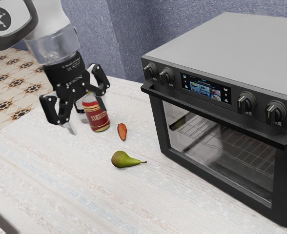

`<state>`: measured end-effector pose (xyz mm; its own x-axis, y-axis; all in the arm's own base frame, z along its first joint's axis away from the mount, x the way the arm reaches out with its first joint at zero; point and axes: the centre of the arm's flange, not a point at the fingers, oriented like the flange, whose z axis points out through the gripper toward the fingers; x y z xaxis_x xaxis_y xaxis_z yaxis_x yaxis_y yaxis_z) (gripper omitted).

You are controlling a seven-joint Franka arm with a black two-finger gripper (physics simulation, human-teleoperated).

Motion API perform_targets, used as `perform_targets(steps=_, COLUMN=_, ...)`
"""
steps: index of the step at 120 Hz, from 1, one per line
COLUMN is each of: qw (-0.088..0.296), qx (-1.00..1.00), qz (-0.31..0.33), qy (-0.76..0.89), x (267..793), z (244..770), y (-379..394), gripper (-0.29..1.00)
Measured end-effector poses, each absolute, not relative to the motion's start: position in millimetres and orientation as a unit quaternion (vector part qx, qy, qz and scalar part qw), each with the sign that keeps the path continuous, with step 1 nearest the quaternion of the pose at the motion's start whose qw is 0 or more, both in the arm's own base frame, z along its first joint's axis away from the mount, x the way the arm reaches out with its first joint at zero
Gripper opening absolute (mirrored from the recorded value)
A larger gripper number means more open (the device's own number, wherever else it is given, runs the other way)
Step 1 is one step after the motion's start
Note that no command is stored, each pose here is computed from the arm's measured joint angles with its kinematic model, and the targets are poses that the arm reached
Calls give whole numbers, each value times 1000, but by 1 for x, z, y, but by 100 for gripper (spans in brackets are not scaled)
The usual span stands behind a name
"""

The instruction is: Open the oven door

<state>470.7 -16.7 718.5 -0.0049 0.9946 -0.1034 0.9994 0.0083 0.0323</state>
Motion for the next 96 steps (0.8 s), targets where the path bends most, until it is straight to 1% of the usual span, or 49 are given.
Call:
perform_targets(steps=14, qw=67, qx=664, qz=-15, qy=745, x=455, z=737, y=-31, gripper=70)
perform_targets(steps=31, qw=70, qx=646, qz=-19, qy=760, x=426, z=741, y=-70, gripper=70)
perform_targets(steps=43, qw=68, qx=656, qz=26, qy=752, x=422, z=751, y=-122, gripper=70)
perform_targets(steps=52, qw=71, qx=658, qz=59, qy=747, x=433, z=750, y=-137, gripper=70)
perform_targets(steps=65, qw=80, qx=659, qz=86, qy=743, x=455, z=742, y=-144, gripper=70)
perform_targets(steps=83, qw=103, qx=671, qz=100, qy=727, x=465, z=736, y=-169, gripper=70)
perform_targets(steps=96, qw=110, qx=670, qz=103, qy=727, x=475, z=727, y=-175, gripper=70)
